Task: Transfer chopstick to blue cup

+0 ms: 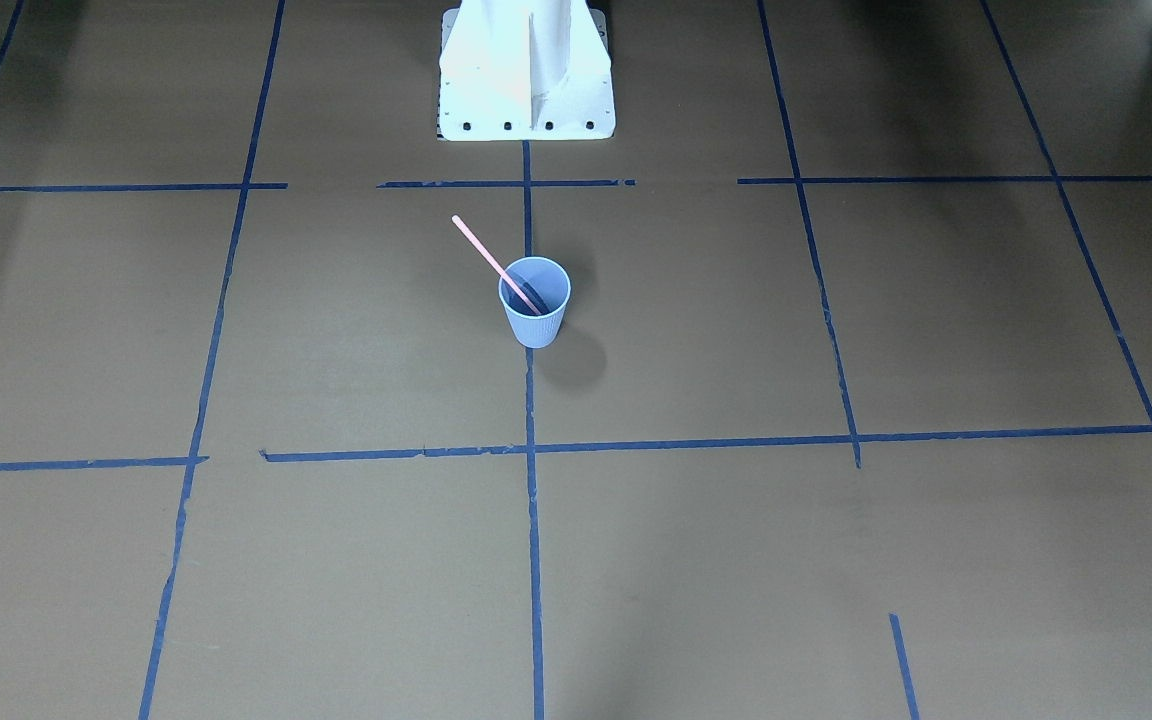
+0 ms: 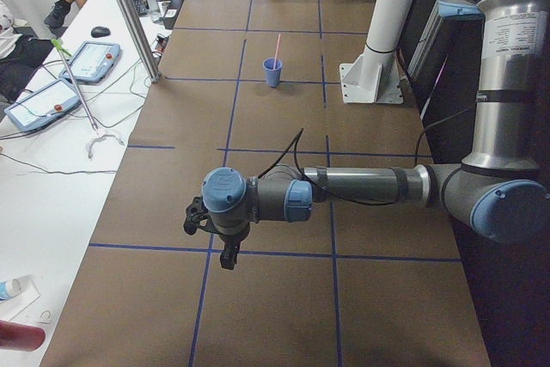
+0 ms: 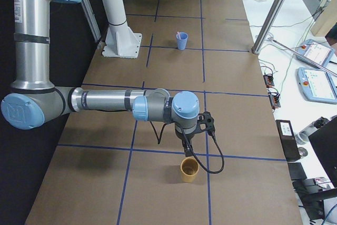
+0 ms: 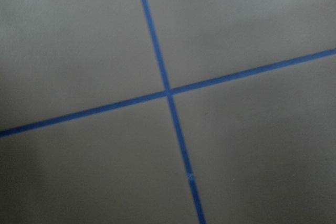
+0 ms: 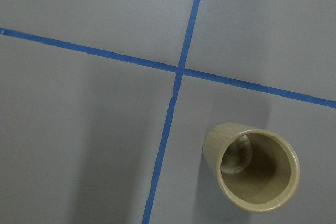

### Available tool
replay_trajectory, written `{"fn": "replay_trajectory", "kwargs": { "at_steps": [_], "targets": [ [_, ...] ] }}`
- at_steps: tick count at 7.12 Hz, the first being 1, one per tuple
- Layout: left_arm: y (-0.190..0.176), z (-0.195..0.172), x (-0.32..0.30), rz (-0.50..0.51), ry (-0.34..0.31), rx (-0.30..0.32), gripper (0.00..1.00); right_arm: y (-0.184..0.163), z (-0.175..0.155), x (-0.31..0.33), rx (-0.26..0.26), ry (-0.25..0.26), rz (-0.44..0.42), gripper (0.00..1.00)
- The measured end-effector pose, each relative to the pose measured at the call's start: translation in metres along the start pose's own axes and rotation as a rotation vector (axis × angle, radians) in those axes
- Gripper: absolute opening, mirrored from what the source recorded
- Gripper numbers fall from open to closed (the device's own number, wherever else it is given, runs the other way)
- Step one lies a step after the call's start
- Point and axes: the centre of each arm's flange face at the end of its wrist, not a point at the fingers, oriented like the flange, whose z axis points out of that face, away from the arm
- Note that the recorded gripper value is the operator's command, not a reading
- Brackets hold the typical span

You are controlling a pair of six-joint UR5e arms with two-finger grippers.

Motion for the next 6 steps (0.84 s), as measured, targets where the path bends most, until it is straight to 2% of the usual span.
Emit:
{"fn": "replay_trajectory", "kwargs": {
  "at_steps": [1, 3, 6],
  "targets": [
    [-0.004, -0.002, 0.003, -0.05, 0.005, -0.009, 1.0, -0.004, 0.002, -0.003, -0.016, -0.005, 0.008, 1.0],
    [-0.005, -0.016, 0.021, -0.083, 0.002, -0.023, 1.0, -0.016, 0.004, -0.012, -0.044, -0.024, 0.039, 1.0],
    [0.027, -0.017, 0.028, -0.074, 0.008, -0.036, 1.0, -0.021, 0.007, -0.013, -0.059, -0.032, 0.057, 1.0]
  ]
}}
